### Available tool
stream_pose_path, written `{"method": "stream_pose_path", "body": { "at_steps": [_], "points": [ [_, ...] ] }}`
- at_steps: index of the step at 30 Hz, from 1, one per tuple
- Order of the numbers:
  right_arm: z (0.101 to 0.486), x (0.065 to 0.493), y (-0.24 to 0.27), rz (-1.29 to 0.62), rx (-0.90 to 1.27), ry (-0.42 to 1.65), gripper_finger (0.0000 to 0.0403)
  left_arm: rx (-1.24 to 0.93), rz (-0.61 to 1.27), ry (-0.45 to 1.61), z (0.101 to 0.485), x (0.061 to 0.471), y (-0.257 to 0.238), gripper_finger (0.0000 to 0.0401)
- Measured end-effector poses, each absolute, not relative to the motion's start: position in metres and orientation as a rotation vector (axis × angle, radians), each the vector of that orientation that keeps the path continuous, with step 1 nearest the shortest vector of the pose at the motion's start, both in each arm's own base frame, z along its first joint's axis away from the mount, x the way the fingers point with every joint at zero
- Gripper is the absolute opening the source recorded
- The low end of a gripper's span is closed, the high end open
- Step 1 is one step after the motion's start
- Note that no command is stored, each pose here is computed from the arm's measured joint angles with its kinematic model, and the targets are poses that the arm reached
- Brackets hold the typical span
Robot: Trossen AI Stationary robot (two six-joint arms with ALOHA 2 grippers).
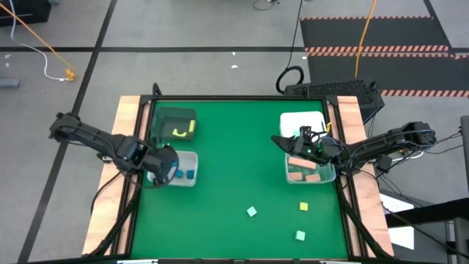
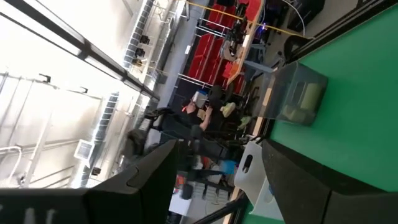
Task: Sort & place blocks by color
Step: Put the small blue rectangular block into the gray bin
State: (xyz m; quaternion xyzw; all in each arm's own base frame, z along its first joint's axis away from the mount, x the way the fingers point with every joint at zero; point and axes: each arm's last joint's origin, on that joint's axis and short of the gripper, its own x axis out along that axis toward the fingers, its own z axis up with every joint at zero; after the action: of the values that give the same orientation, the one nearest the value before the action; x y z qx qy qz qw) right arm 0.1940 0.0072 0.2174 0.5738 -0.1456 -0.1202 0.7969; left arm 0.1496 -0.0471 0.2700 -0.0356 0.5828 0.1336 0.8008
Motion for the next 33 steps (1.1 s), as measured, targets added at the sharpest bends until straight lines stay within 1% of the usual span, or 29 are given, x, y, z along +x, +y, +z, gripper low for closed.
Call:
{"method": "stream_pose_path", "body": {
  "at_steps": [5, 9, 14, 17, 20, 23, 26, 33],
  "points": [
    [0.217, 0.194, 0.007, -0.263, 1.197, -0.307, 0.0224, -0.15, 0.334, 1.231, 0.223, 0.145, -0.046, 0.012],
    [0.217, 0.194, 0.007, -0.278, 1.061, -0.284, 0.0224, -0.179, 0.338, 1.202, 0.196, 0.145, -0.046, 0.012],
    [0.216, 0.194, 0.008, -0.301, 0.892, -0.24, 0.0224, -0.231, 0.377, 1.148, 0.176, 0.145, -0.045, 0.0122],
    [0.216, 0.194, 0.008, -0.302, 0.872, -0.238, 0.0224, -0.235, 0.392, 1.161, 0.168, 0.142, -0.043, 0.0153],
    [0.216, 0.194, 0.008, -0.299, 0.901, -0.242, 0.0224, -0.237, 0.405, 1.173, 0.164, 0.139, -0.043, 0.0184],
    [0.216, 0.194, 0.008, -0.303, 0.87, -0.234, 0.0224, -0.255, 0.414, 1.167, 0.164, 0.14, -0.043, 0.0197],
    [0.215, 0.194, 0.008, -0.309, 0.847, -0.221, 0.0224, -0.264, 0.403, 1.145, 0.171, 0.143, -0.044, 0.0197],
    [0.219, 0.194, 0.008, -0.292, 0.85, -0.26, 0.0224, -0.246, 0.326, 1.067, 0.2, 0.157, -0.049, 0.0177]
  ]
}}
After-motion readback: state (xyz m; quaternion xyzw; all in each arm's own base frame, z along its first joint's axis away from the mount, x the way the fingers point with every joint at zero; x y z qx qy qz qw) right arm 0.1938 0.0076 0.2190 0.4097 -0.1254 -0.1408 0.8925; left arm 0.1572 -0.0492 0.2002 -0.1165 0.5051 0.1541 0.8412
